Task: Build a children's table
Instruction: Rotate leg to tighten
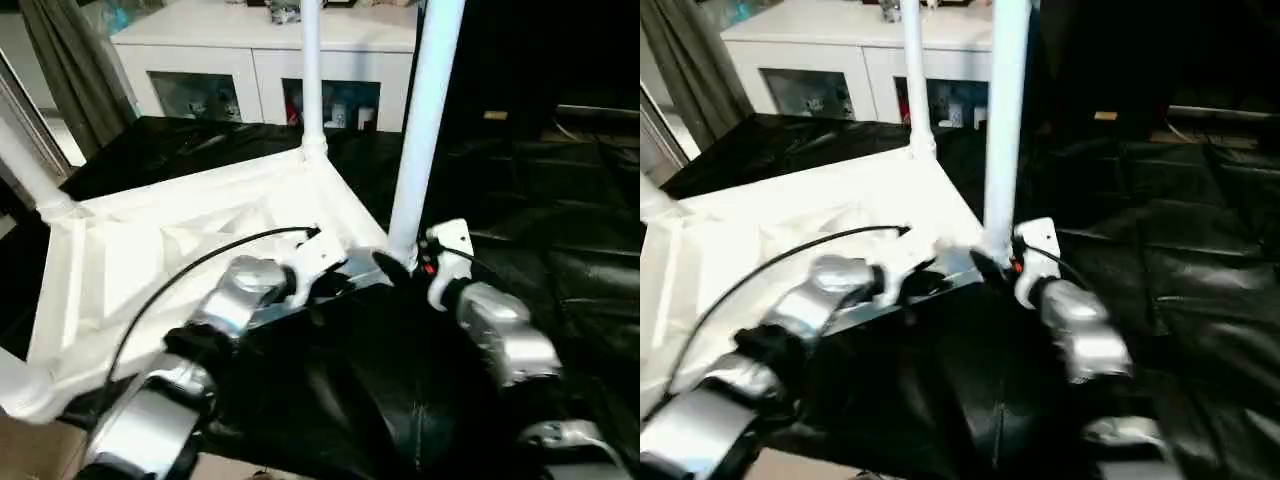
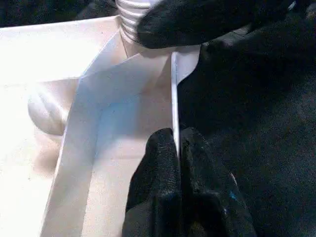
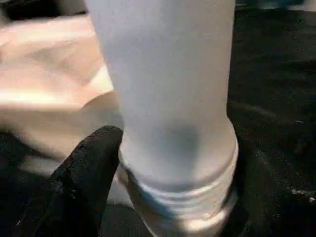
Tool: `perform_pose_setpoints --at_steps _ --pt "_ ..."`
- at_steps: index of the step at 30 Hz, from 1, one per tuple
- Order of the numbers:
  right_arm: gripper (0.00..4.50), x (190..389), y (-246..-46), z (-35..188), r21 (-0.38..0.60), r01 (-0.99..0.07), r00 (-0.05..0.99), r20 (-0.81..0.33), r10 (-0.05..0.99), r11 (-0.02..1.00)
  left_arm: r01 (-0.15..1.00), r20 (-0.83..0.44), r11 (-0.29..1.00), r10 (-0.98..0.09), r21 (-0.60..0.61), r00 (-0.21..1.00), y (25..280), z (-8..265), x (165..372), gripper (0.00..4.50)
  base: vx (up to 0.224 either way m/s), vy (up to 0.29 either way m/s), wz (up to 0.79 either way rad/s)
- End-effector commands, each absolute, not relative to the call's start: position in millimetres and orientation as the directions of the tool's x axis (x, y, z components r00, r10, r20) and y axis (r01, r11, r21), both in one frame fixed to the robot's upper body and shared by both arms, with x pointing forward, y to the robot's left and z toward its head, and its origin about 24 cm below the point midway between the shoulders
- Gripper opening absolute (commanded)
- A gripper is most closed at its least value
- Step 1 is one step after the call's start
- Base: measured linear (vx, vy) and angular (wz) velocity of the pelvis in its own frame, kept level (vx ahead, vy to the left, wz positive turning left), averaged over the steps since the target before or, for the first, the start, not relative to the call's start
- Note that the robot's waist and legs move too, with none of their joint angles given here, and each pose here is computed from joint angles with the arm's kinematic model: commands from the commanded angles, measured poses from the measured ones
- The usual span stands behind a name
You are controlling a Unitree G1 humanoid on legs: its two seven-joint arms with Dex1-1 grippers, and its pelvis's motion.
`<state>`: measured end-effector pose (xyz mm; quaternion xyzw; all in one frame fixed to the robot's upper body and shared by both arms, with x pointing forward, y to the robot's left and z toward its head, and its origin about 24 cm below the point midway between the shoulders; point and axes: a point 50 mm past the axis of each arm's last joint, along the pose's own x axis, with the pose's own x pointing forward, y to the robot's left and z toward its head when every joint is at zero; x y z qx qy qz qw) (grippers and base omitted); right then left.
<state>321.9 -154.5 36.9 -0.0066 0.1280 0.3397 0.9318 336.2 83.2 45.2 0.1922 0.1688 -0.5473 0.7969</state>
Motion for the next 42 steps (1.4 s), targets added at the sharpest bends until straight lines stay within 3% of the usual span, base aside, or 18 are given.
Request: perform_pose_setpoints --at_steps 1,4,8,14,15,22,25,28,29,33,35,39,42 --pt "3.56 312.2 -137.6 35 0.082 -0.768 0.598 -0.264 0.757 0.635 0.97 -0.443 0.203 -0.864 0.132 0.241 75 51 328 0.0 0.0 0.0 0.0" --pt "3.56 310.2 -149.6 40 0.012 -0.806 0.565 -0.284 0.775 0.592 0.985 -0.431 0.148 -0.885 0.091 0.173 82 52 321 0.0 0.0 0.0 0.0" --pt "3.56 301.4 -159.6 48 0.027 -0.866 0.472 -0.281 0.835 0.499 0.998 -0.447 0.051 -0.892 0.044 0.065 93 51 310 0.0 0.0 0.0 0.0" --pt "3.56 291.1 -163.4 47 0.055 -0.918 0.359 -0.305 0.882 0.392 1.0 -0.465 0.002 -0.885 0.018 0.01 104 52 304 0.0 0.0 0.0 0.0" --pt "3.31 290.8 -163.1 47 0.056 -0.919 0.355 -0.306 0.883 0.389 1.0 -0.466 0.001 -0.885 0.017 0.008 105 52 304 0.0 0.0 0.0 0.0" --pt "2.87 287.7 -158.0 46 0.097 -0.921 0.339 -0.281 0.898 0.378 1.0 -0.459 0.026 -0.888 0.009 0.027 107 53 304 0.0 0.0 0.0 0.0" --pt "2.81 288.7 -156.3 42 0.115 -0.899 0.38 -0.278 0.882 0.423 0.997 -0.454 0.078 -0.887 0.026 0.081 104 52 309 0.0 0.0 0.0 0.0" --pt "2.79 297.9 -155.7 31 0.099 -0.816 0.518 -0.309 0.797 0.569 0.979 -0.47 0.193 -0.86 0.062 0.199 100 49 320 0.0 0.0 0.0 0.0" --pt "2.79 305.5 -154.7 23 0.075 -0.727 0.628 -0.327 0.706 0.682 0.952 -0.465 0.295 -0.834 0.081 0.298 96 49 329 0.0 0.0 0.0 0.0" --pt "2.78 316.8 -145.7 9 0.128 -0.507 0.79 -0.326 0.519 0.852 0.893 -0.426 0.439 -0.793 0.099 0.436 79 51 342 0.0 0.0 0.0 0.0" --pt "2.77 317.4 -141.8 7 0.136 -0.492 0.797 -0.328 0.507 0.86 0.887 -0.421 0.451 -0.789 0.098 0.448 75 51 343 0.0 0.0 0.0 0.0" --pt "2.77 322.0 -109.6 7 0.15 -0.488 0.807 -0.298 0.51 0.86 0.859 -0.392 0.505 -0.775 0.087 0.495 52 53 347 0.0 0.0 0.0 0.0" --pt "3.47 323.3 -101.3 12 0.187 -0.523 0.792 -0.254 0.556 0.831 0.87 -0.38 0.486 -0.792 0.084 0.478 46 54 346 0.0 0.0 0.0 0.0"
